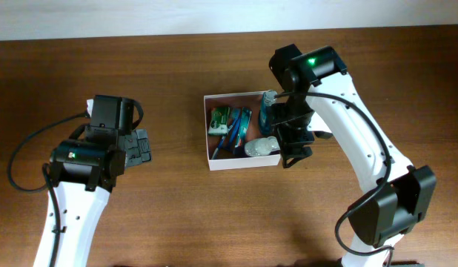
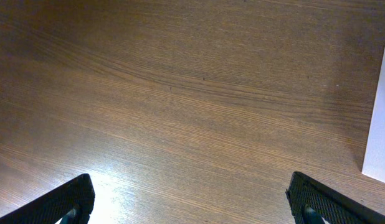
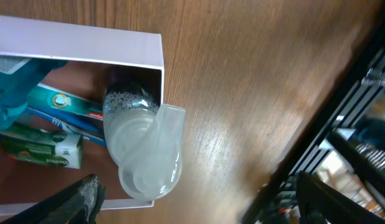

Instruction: Pack container

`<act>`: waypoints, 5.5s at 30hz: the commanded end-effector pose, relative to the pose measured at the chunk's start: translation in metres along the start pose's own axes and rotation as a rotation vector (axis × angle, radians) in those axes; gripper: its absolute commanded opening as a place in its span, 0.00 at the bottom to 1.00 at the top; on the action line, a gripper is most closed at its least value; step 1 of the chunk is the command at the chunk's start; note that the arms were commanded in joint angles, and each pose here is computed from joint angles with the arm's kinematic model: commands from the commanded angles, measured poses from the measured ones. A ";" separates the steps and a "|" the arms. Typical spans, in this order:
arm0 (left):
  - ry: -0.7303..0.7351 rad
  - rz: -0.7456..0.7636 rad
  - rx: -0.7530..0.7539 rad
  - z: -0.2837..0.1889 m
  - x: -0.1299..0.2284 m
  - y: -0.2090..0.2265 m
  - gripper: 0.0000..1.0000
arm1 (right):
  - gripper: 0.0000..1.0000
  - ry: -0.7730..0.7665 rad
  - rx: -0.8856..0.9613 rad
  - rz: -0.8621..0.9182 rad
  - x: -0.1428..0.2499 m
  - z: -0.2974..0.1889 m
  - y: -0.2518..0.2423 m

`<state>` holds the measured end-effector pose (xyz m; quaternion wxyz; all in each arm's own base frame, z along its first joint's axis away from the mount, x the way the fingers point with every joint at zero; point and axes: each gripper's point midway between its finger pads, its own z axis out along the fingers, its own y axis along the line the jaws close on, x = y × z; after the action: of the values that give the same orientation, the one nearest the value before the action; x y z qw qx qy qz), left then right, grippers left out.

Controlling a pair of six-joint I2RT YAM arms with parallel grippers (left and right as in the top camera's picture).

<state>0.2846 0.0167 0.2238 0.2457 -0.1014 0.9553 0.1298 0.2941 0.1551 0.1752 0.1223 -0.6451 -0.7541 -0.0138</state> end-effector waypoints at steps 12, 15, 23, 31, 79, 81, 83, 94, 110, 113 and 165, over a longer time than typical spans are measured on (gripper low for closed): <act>0.004 -0.012 -0.015 0.002 0.000 0.003 0.99 | 0.99 -0.060 -0.169 0.184 0.002 0.017 0.041; 0.004 -0.012 -0.015 0.002 0.000 0.003 0.99 | 0.99 -0.053 -0.179 0.212 0.002 0.020 0.045; 0.004 -0.012 -0.015 0.002 0.000 0.003 1.00 | 0.99 -0.115 -0.136 0.227 -0.010 0.029 0.033; 0.004 -0.012 -0.015 0.002 0.000 0.003 0.99 | 0.84 -0.107 -0.133 0.208 -0.005 0.030 0.032; 0.003 -0.012 -0.015 0.002 0.000 0.003 0.99 | 0.37 -0.102 -0.125 0.152 -0.007 0.034 0.031; 0.004 -0.012 -0.015 0.002 0.000 0.003 0.99 | 0.35 -0.105 -0.126 0.152 -0.007 0.034 0.031; 0.004 -0.012 -0.015 0.002 0.000 0.003 0.99 | 0.32 -0.107 -0.127 0.152 -0.008 0.034 0.031; 0.004 -0.012 -0.015 0.002 0.000 0.003 1.00 | 0.23 -0.121 -0.169 0.096 -0.016 0.021 0.042; 0.004 -0.012 -0.015 0.002 0.000 0.003 0.99 | 0.22 -0.185 -0.234 -0.012 -0.030 0.003 0.056; 0.004 -0.012 -0.015 0.002 0.000 0.003 0.99 | 0.22 -0.202 -0.236 -0.060 -0.031 0.002 0.057; 0.004 -0.012 -0.015 0.002 0.000 0.003 0.99 | 0.31 -0.368 -0.140 -1.273 -0.031 -0.023 0.067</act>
<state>0.2847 0.0168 0.2240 0.2461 -0.1015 0.9551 0.1299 0.3624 0.1366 0.1729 -0.0646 -0.0927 -0.9932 -0.0286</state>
